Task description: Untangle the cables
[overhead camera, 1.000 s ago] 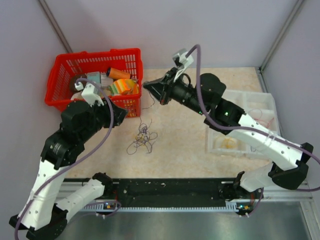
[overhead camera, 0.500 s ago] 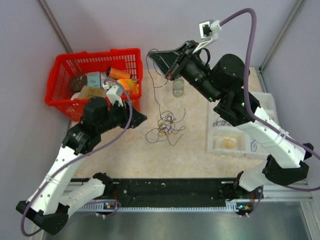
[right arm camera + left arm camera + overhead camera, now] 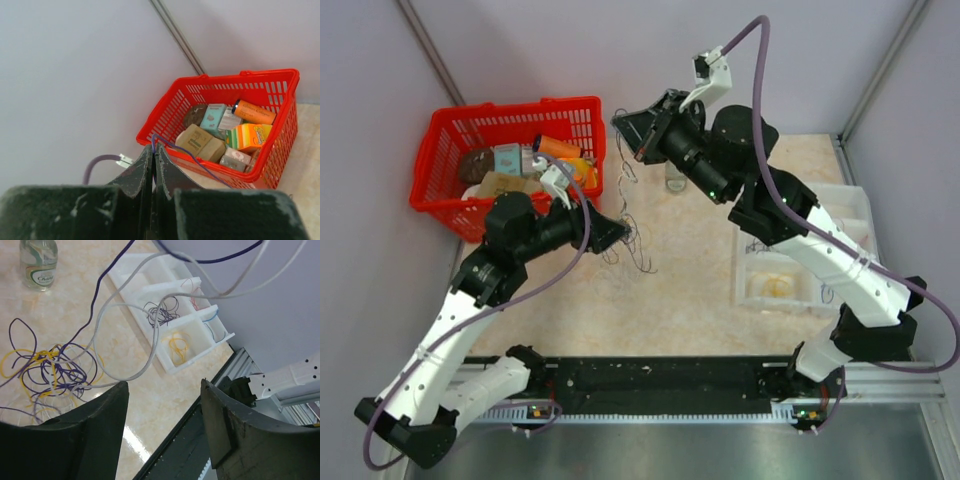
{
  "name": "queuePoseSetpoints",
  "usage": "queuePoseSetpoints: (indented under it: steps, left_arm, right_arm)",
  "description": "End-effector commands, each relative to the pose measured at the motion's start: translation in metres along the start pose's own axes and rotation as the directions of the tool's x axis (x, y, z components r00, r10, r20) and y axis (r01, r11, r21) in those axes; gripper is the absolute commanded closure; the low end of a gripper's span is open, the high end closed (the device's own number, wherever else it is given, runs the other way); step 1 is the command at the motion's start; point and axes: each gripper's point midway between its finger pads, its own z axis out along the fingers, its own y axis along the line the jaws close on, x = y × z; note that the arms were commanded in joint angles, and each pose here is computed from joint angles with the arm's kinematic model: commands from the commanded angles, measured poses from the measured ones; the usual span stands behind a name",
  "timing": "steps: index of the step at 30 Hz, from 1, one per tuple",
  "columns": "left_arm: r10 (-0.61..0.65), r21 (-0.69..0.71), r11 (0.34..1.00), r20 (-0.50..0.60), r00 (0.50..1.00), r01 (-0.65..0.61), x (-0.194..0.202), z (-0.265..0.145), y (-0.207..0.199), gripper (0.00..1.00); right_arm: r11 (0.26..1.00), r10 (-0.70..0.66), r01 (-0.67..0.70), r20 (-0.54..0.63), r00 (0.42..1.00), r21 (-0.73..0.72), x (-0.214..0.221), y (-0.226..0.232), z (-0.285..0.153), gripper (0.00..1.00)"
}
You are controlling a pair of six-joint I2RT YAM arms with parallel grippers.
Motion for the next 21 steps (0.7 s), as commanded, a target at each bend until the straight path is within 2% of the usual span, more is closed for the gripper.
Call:
queuePoseSetpoints:
  steps: [1, 3, 5, 9, 11, 14, 18, 21]
  left_arm:
    - [0.095, 0.007, 0.995, 0.085, 0.992, -0.096, -0.023, 0.019, 0.004, 0.37]
    - [0.113, -0.036, 0.993, 0.082, 0.990, -0.110, -0.027, 0.027, 0.015, 0.38]
    - [0.116, -0.102, 0.989, 0.070, 0.991, -0.108, -0.028, 0.034, 0.029, 0.43]
    - [0.116, -0.143, 0.984, 0.050, 0.992, -0.108, -0.034, 0.033, 0.033, 0.54]
    - [0.114, -0.124, 0.986, 0.035, 0.993, -0.108, -0.035, 0.027, 0.024, 0.55]
    - [0.117, -0.024, 0.993, 0.016, 0.993, -0.117, -0.030, 0.014, -0.001, 0.53]
    - [0.090, 0.007, 0.996, 0.021, 0.996, -0.090, -0.030, -0.008, -0.019, 0.38]
    - [0.075, 0.065, 0.995, 0.035, 0.997, -0.077, -0.037, -0.011, -0.035, 0.32]
  right_arm:
    - [0.995, 0.082, -0.077, 0.070, 0.994, -0.068, -0.035, 0.028, -0.011, 1.00]
    - [0.993, 0.095, -0.091, 0.059, 0.994, -0.073, -0.031, 0.030, -0.010, 1.00]
    - [0.992, 0.098, -0.093, 0.053, 0.994, -0.081, -0.031, 0.031, -0.010, 1.00]
    - [0.993, 0.092, -0.088, 0.051, 0.994, -0.083, -0.031, 0.031, -0.010, 1.00]
    - [0.994, 0.083, -0.079, 0.052, 0.995, -0.077, -0.030, 0.030, -0.010, 1.00]
    - [0.995, 0.072, -0.069, 0.052, 0.996, -0.067, -0.029, 0.027, -0.010, 1.00]
    - [0.996, 0.065, -0.062, 0.045, 0.997, -0.067, -0.027, 0.026, -0.010, 1.00]
    - [0.996, 0.062, -0.060, 0.036, 0.997, -0.064, -0.022, 0.024, -0.009, 1.00]
